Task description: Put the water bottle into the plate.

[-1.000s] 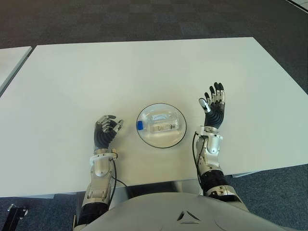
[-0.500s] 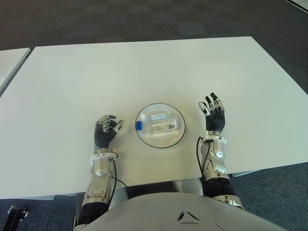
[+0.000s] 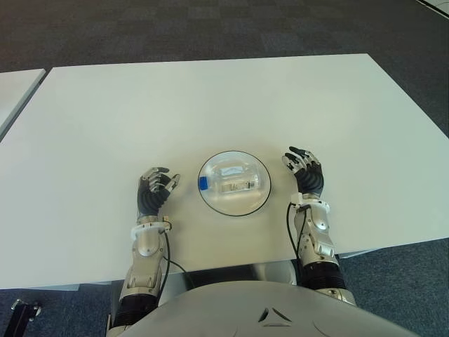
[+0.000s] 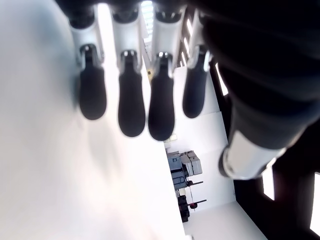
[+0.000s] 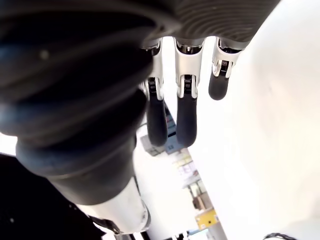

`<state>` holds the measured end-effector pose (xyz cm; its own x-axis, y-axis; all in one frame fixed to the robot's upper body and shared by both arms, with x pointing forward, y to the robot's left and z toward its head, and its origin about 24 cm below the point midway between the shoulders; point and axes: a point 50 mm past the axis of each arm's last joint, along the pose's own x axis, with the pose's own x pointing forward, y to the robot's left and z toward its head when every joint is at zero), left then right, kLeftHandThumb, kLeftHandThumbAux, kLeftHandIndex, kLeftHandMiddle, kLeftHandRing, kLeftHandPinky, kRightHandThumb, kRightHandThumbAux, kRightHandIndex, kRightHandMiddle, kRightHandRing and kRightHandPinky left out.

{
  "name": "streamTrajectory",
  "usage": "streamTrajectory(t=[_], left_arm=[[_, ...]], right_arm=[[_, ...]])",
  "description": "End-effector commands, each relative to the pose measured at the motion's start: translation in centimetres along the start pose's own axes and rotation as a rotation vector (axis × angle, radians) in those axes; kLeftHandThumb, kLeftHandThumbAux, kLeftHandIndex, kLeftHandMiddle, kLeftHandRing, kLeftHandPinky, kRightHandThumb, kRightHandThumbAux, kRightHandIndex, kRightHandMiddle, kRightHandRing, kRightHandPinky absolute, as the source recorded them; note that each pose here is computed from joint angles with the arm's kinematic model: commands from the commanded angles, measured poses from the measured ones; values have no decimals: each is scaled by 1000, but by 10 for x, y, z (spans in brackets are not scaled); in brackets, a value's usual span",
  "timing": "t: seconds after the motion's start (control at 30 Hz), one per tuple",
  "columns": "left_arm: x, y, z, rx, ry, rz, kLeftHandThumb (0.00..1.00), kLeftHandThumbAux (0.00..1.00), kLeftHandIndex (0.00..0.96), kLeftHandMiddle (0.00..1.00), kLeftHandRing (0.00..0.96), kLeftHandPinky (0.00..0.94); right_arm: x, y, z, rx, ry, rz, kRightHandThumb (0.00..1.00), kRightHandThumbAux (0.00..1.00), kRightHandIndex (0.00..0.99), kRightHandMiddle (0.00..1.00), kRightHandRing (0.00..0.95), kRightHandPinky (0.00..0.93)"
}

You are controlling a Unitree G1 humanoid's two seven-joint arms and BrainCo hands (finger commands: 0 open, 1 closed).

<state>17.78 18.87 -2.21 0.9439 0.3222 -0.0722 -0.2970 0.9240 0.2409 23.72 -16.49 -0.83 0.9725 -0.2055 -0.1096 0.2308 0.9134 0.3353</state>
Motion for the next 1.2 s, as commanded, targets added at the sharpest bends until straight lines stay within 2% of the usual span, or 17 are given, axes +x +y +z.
streamTrajectory(t=[0.03,0.07,0.13,0.27,0.5,0.97,1.2], left_arm=[[0,-2,-2,12,2,-16,699,719,430,611,606,590],[0,-2,-2,12,3,-15,699,719,430,613,606,588],[0,-2,-2,11,5,-14,699,719,430,612,605,585],[0,-2,-2,12,7,-13,699,719,430,606,603,588],[0,-2,-2,23,2,-13,698,719,430,597,599,578],[0,-1,-1,29,1,-11,698,719,430,605,602,585],[0,-1,-2,23,10,-14,698,719,430,597,591,570]], right_arm=[[-3,-5,-5,-31,40,-7,481,819,449,484,475,510],[-3,-5,-5,-33,41,-6,560,788,443,496,485,517],[-3,-6,-6,-33,41,-2,629,760,437,510,500,533],[-3,-10,-7,-32,45,15,688,736,434,543,535,563],[-3,-13,-8,-32,53,44,704,729,433,570,562,568],[-3,-15,-9,-29,98,125,705,728,434,626,630,651],[-4,-13,-9,-32,112,165,705,728,434,649,647,650]])
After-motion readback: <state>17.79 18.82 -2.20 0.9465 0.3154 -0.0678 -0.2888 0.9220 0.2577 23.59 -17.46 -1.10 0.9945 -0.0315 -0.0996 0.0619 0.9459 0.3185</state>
